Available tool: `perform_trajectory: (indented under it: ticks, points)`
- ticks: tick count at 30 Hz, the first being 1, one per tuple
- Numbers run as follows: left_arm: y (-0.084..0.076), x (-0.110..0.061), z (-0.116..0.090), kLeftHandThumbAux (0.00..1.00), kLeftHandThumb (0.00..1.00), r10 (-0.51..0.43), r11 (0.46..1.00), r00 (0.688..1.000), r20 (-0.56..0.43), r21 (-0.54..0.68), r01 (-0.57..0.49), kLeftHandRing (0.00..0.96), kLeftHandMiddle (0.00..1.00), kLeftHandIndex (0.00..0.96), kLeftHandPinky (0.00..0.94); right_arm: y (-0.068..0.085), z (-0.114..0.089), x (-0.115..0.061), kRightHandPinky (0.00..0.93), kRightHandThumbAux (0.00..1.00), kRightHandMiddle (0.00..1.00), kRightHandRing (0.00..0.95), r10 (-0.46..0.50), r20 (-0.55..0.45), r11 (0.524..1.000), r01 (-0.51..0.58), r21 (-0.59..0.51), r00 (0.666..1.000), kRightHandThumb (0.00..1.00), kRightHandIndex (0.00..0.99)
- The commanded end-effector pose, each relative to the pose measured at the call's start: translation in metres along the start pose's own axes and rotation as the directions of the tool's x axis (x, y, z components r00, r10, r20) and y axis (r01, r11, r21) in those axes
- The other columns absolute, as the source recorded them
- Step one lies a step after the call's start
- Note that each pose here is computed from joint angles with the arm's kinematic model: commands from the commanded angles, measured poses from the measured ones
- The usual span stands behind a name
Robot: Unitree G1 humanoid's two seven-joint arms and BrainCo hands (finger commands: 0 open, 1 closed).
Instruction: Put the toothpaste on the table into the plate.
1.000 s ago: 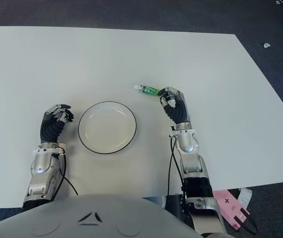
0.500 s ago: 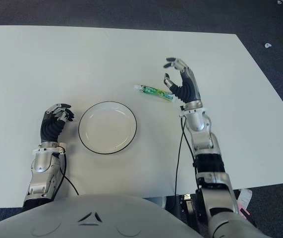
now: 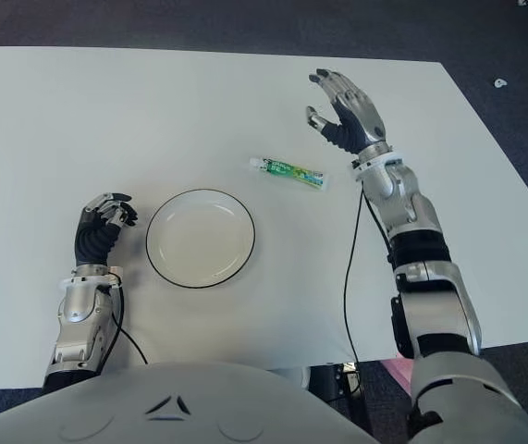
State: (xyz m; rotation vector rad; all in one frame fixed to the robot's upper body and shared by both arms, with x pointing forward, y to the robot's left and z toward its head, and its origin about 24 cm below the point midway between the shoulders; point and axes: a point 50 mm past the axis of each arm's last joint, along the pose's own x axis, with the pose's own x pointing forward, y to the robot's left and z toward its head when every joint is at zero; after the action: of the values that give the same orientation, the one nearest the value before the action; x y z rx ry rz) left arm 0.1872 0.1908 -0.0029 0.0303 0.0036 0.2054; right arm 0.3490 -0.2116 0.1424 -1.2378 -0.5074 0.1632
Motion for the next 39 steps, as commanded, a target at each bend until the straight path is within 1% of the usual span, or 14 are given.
perform_trajectory:
  ticks: [1, 4, 5, 9, 12, 15, 19, 24, 34, 36, 39]
  points:
    - [0.003, -0.015, -0.021, 0.715, 0.71, 0.03, 1.0, 0.992, -0.125, 0.01, -0.029, 0.584, 0.604, 0.436, 0.572, 0.001, -0.004, 0.014, 0.0, 0.131, 0.0, 0.0, 0.144, -0.001, 0.984, -0.144, -0.11, 0.99, 0.579, 0.0]
    - [0.003, -0.016, -0.021, 0.715, 0.71, 0.034, 0.999, 0.991, -0.126, 0.012, -0.032, 0.583, 0.603, 0.435, 0.571, 0.006, -0.005, 0.023, 0.0, 0.116, 0.0, 0.0, 0.216, -0.015, 0.964, -0.216, -0.157, 0.976, 0.591, 0.0]
    - [0.003, -0.016, -0.021, 0.715, 0.71, 0.034, 0.999, 0.991, -0.126, 0.012, -0.033, 0.583, 0.602, 0.435, 0.571, 0.006, -0.005, 0.024, 0.0, 0.113, 0.0, 0.0, 0.223, -0.016, 0.961, -0.222, -0.163, 0.975, 0.593, 0.0]
    - [0.004, -0.017, -0.021, 0.715, 0.71, 0.037, 0.999, 0.991, -0.128, 0.004, -0.037, 0.583, 0.601, 0.435, 0.571, 0.02, -0.005, 0.033, 0.0, 0.103, 0.0, 0.0, 0.294, -0.031, 0.926, -0.293, -0.24, 0.955, 0.592, 0.0]
    - [0.004, -0.018, -0.021, 0.716, 0.71, 0.038, 0.999, 0.991, -0.129, 0.002, -0.038, 0.581, 0.596, 0.435, 0.569, 0.023, -0.004, 0.036, 0.0, 0.1, 0.0, 0.0, 0.324, -0.03, 0.906, -0.319, -0.28, 0.946, 0.588, 0.0]
    - [0.004, -0.018, -0.022, 0.716, 0.71, 0.042, 0.999, 0.99, -0.133, 0.006, -0.041, 0.575, 0.587, 0.435, 0.566, 0.025, -0.004, 0.036, 0.0, 0.096, 0.0, 0.0, 0.364, -0.023, 0.881, -0.352, -0.317, 0.931, 0.583, 0.0]
    - [0.004, -0.019, -0.022, 0.716, 0.71, 0.046, 0.999, 0.989, -0.139, 0.015, -0.044, 0.577, 0.589, 0.435, 0.568, 0.029, -0.003, 0.037, 0.0, 0.089, 0.0, 0.0, 0.412, -0.016, 0.854, -0.393, -0.341, 0.911, 0.567, 0.0]
    - [0.004, -0.019, -0.022, 0.717, 0.71, 0.047, 0.999, 0.989, -0.142, 0.015, -0.046, 0.578, 0.594, 0.435, 0.568, 0.033, -0.001, 0.038, 0.0, 0.089, 0.0, 0.0, 0.447, -0.013, 0.832, -0.421, -0.361, 0.895, 0.561, 0.0]
    - [0.005, -0.021, -0.021, 0.717, 0.709, 0.059, 0.998, 0.987, -0.152, 0.024, -0.056, 0.576, 0.601, 0.435, 0.561, 0.051, 0.003, 0.036, 0.0, 0.102, 0.0, 0.0, 0.552, -0.029, 0.755, -0.514, -0.408, 0.834, 0.59, 0.0]
    - [0.005, -0.021, -0.021, 0.717, 0.709, 0.06, 0.998, 0.986, -0.153, 0.023, -0.057, 0.577, 0.6, 0.435, 0.564, 0.059, 0.002, 0.031, 0.0, 0.099, 0.0, 0.0, 0.574, -0.04, 0.736, -0.537, -0.412, 0.818, 0.596, 0.0]
    - [0.004, -0.021, -0.02, 0.717, 0.708, 0.059, 0.998, 0.986, -0.153, 0.022, -0.056, 0.579, 0.599, 0.435, 0.568, 0.062, 0.002, 0.029, 0.0, 0.093, 0.0, 0.0, 0.601, -0.042, 0.716, -0.561, -0.416, 0.798, 0.603, 0.0]
